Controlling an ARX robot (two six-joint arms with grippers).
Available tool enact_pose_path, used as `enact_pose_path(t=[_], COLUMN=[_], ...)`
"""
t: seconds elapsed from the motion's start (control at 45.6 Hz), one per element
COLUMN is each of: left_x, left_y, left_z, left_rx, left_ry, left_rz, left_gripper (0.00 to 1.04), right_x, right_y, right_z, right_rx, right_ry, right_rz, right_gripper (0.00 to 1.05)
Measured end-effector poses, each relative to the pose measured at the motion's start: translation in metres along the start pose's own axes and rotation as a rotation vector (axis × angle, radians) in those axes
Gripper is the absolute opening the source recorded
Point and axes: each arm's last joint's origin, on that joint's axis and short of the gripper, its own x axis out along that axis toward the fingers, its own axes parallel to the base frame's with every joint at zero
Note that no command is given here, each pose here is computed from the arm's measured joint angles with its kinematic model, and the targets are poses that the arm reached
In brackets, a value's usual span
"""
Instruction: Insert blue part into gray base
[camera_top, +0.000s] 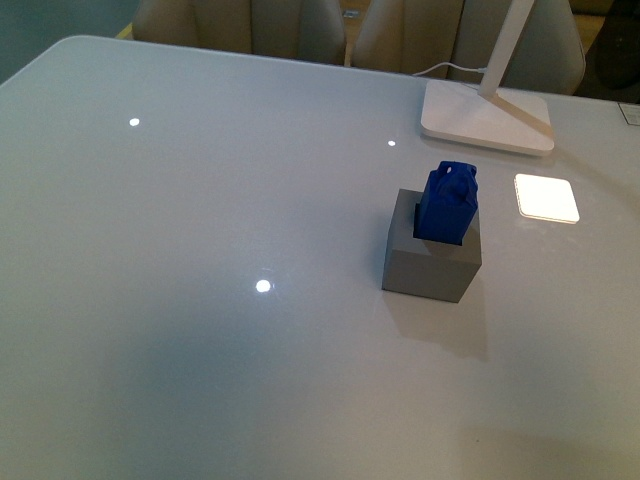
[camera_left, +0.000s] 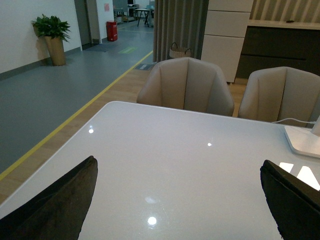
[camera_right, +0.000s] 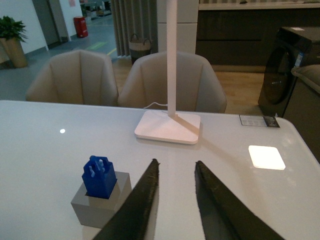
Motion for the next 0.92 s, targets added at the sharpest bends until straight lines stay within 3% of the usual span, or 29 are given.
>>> enact_pose_path(t=[0.154, 0.307, 0.922], left_x=[0.0, 0.0, 0.0], left_y=[0.0, 0.0, 0.0], left_z=[0.0, 0.0, 0.0], left_rx=[0.0, 0.0, 0.0], left_ry=[0.0, 0.0, 0.0], left_rz=[0.0, 0.0, 0.0], left_gripper=[0.97, 0.97, 0.97], right_x=[0.0, 0.0, 0.0], right_y=[0.0, 0.0, 0.0], right_z=[0.0, 0.0, 0.0], right_rx=[0.0, 0.0, 0.0], right_ry=[0.0, 0.0, 0.0], right_rz=[0.0, 0.0, 0.0], right_gripper=[0.7, 0.97, 0.96])
